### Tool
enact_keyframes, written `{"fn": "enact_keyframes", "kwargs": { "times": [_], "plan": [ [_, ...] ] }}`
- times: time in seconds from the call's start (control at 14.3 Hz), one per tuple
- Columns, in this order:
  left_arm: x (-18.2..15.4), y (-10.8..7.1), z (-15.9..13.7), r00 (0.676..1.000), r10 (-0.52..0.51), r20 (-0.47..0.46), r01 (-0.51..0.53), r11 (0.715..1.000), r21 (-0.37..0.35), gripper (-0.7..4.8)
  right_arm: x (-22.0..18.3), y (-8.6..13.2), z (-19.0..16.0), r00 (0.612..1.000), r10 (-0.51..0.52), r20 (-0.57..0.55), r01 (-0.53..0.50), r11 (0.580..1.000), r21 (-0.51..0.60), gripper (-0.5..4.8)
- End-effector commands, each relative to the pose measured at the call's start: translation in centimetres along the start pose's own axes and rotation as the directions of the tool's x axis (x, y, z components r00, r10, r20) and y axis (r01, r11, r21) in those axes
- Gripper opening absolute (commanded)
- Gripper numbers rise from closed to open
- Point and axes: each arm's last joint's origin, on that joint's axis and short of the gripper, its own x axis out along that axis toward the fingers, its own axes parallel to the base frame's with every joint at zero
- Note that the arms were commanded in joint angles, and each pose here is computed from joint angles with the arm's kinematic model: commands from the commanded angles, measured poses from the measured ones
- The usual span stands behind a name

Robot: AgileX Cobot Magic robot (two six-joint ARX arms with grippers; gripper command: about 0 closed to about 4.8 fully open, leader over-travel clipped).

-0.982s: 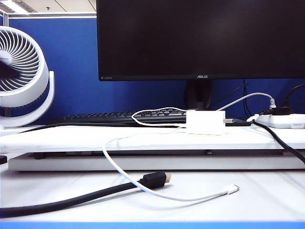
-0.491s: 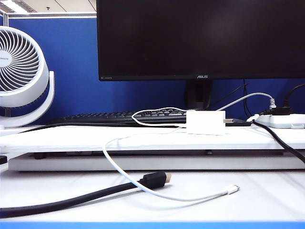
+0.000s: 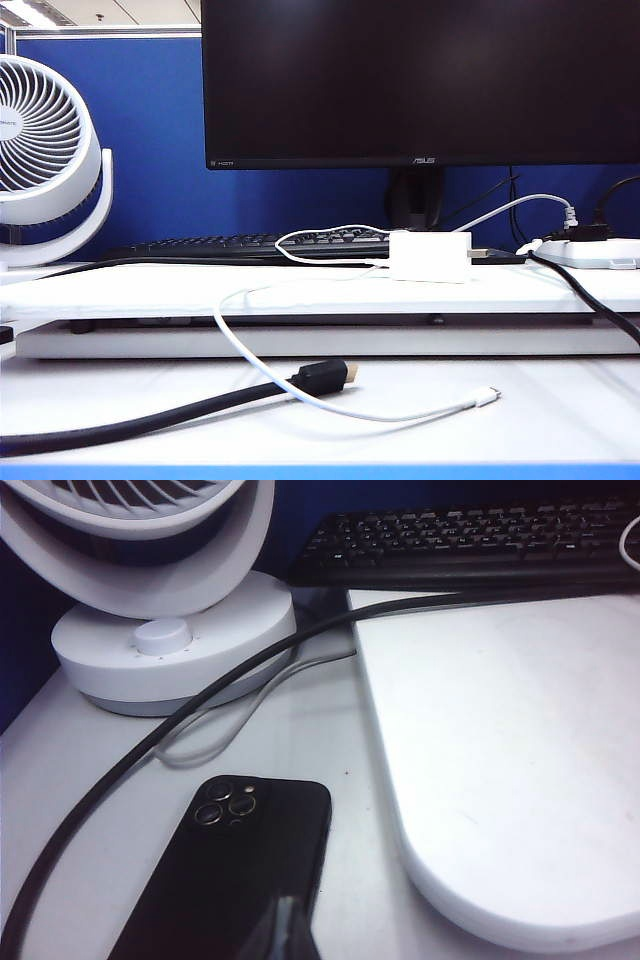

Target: Pick up the Type-C charging cable and the charging base, insert one end of the Type-C charger into the corresponding slot on the base, and finally place the plugged-in charger back on the table.

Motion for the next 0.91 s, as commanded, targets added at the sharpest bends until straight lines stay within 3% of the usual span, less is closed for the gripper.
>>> {"fn": "enact_keyframes", "kwargs": {
  "times": [0.07, 0.28, 0.91],
  "plan": [
    [0.00, -0.03, -0.17, 1.000, -0.006, -0.014, 0.006, 1.000, 0.001, -0.04, 1.36, -2.53, -4.97, 0.966, -0.188, 0.175, 0.154, 0.969, 0.193, 0.00],
    [0.00, -0.03, -0.16, 1.000, -0.006, -0.013, 0.006, 1.000, 0.001, -0.04, 1.46, -2.67, -5.68, 0.966, -0.220, 0.137, 0.173, 0.941, 0.292, 0.00],
    [0.00, -0.03, -0.16, 1.000, -0.006, -0.013, 0.006, 1.000, 0.001, -0.04, 1.46, -2.66, -5.64, 0.966, -0.217, 0.142, 0.169, 0.942, 0.291, -0.01]
  ]
}}
